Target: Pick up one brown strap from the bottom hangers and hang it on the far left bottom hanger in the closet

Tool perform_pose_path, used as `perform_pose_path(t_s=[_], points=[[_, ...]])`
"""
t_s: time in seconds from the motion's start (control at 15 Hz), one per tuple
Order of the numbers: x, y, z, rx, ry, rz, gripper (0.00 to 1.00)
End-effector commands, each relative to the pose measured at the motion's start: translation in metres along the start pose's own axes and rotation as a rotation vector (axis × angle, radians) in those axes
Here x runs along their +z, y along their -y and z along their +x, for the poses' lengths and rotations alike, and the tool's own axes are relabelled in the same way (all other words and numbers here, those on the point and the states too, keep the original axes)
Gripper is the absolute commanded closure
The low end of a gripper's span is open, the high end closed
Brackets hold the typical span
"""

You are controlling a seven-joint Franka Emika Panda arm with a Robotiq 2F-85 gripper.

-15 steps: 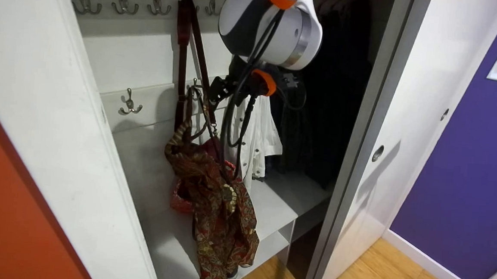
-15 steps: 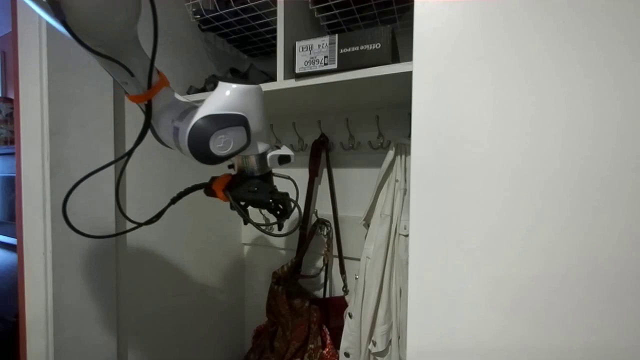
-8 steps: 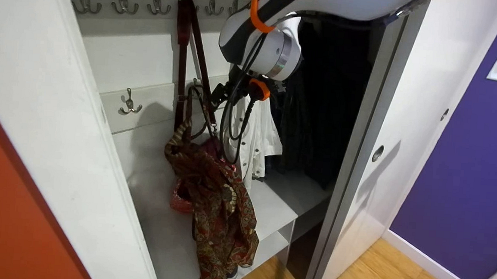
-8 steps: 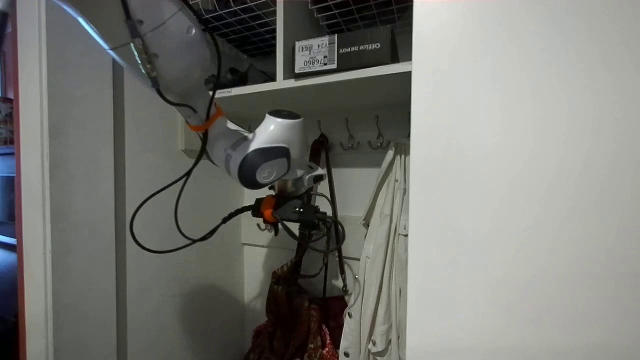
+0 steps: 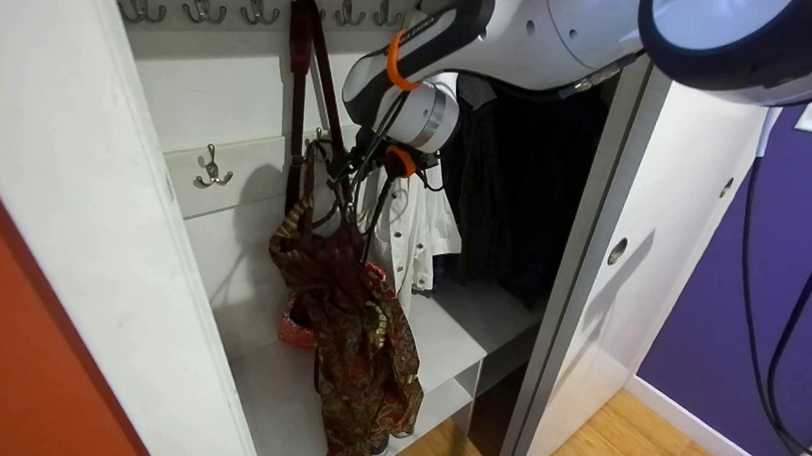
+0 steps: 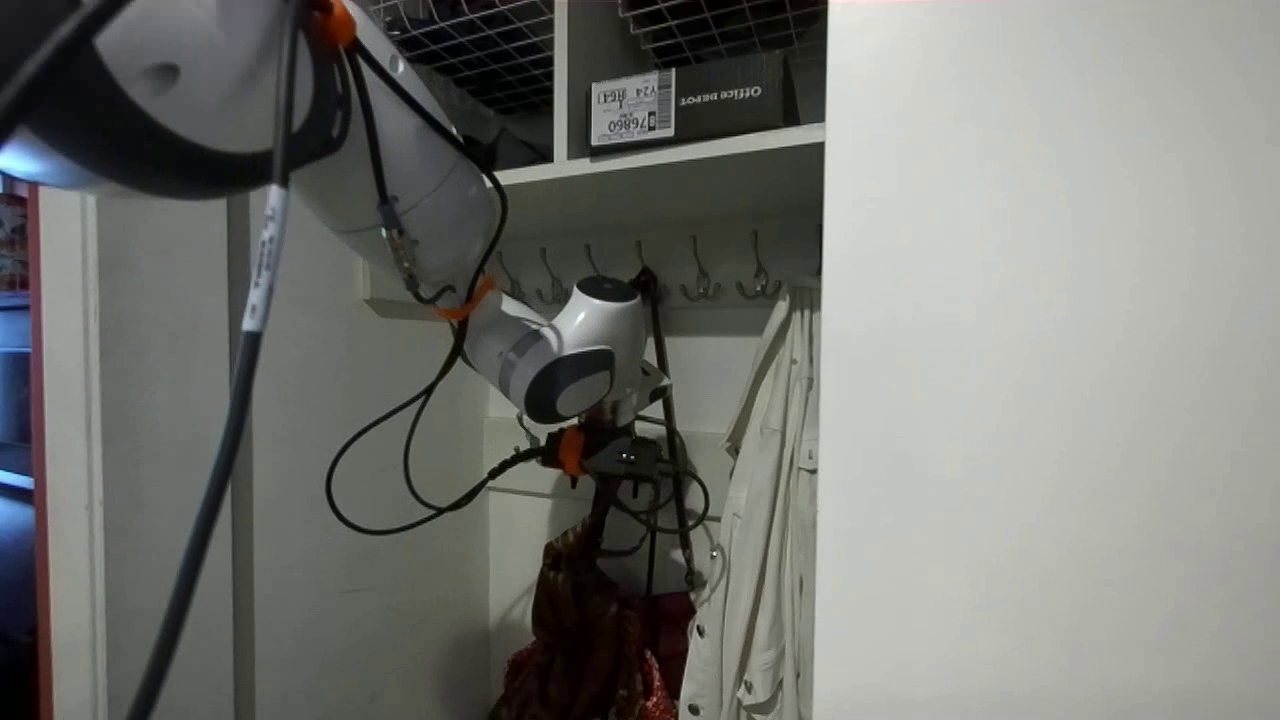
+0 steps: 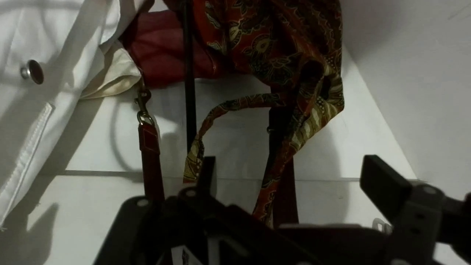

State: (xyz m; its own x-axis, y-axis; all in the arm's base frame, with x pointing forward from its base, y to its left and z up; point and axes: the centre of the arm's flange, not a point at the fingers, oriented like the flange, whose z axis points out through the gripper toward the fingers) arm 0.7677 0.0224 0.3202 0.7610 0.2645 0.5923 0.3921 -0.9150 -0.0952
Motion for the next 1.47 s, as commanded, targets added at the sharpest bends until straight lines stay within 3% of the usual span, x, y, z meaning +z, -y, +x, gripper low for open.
perform_pose_path(t_s=[0.0, 0.67, 1.4], points=[[0.005, -0.001, 0.001, -0.001, -0.002, 0.001, 0.00], [0.016, -0.013, 0.010, -0.004, -0.028, 0.015, 0.00], [0.048, -0.047, 0.027, -0.145, -0.182, 0.015, 0.00]])
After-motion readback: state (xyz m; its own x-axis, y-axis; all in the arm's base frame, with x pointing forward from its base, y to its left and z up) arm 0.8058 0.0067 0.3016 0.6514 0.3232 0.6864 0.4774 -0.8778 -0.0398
